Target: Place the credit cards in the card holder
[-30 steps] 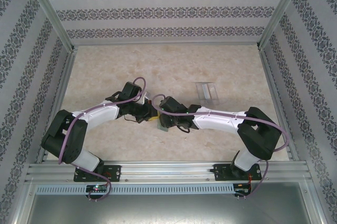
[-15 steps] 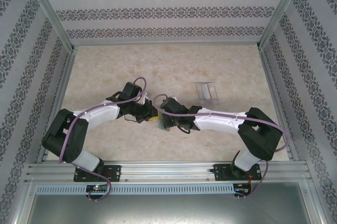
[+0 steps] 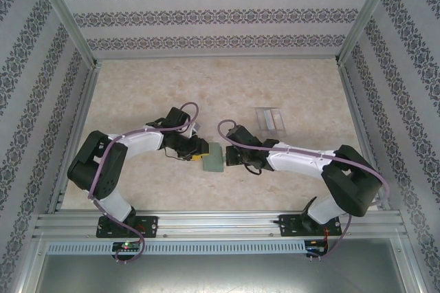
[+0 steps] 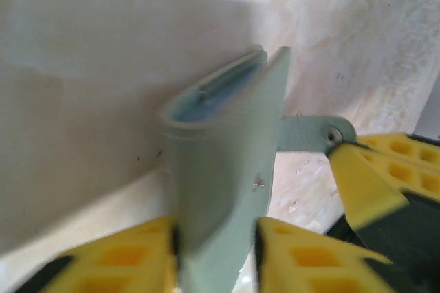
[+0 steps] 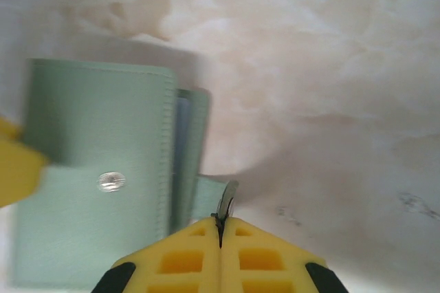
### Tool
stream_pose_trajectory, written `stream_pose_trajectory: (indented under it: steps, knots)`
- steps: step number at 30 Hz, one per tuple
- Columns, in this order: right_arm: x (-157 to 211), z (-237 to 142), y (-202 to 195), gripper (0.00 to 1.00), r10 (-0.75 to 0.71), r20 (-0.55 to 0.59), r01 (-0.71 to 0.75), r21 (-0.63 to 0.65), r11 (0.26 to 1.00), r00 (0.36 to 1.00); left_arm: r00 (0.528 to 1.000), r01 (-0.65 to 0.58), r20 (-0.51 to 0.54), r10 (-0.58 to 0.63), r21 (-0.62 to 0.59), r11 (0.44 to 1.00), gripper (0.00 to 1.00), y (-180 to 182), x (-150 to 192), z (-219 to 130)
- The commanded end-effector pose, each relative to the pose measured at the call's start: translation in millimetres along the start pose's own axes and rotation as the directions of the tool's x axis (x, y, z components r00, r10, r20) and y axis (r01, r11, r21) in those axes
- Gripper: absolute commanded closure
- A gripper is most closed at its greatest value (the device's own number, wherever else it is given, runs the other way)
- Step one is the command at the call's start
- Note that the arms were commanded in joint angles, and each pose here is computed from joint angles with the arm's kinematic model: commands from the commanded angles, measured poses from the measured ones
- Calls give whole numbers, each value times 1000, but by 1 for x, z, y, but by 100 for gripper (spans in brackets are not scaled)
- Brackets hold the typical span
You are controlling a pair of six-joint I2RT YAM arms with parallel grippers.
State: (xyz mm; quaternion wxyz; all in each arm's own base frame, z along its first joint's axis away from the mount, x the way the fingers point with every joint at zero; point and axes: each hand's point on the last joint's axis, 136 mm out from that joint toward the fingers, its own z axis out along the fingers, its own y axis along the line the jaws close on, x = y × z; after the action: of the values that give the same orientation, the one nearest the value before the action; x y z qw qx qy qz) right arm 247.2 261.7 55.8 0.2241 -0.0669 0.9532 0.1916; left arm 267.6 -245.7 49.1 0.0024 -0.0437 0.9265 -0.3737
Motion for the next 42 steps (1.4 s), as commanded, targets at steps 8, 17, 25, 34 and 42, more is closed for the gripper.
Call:
stream_pose_trajectory:
  steps: [8,17,25,34,42]
  knots:
    - [-37,-57,75,100,-34,127,69,-284,956,991,997,6,72,-10,60,998,33,1,-22,-20]
    - [-36,-50,90,100,-28,110,63,-330,942,994,995,50,81,-63,148,988,22,2,-24,-23]
    - [-34,-50,89,100,-36,105,69,-330,941,994,988,55,128,-82,203,978,1,-5,-31,-46]
    - [-43,-55,91,100,-18,111,52,-316,947,994,991,61,105,-83,197,979,3,-2,-29,-45]
    - [-43,-51,90,100,-13,101,43,-306,951,995,994,78,64,-88,144,987,15,12,-22,-34]
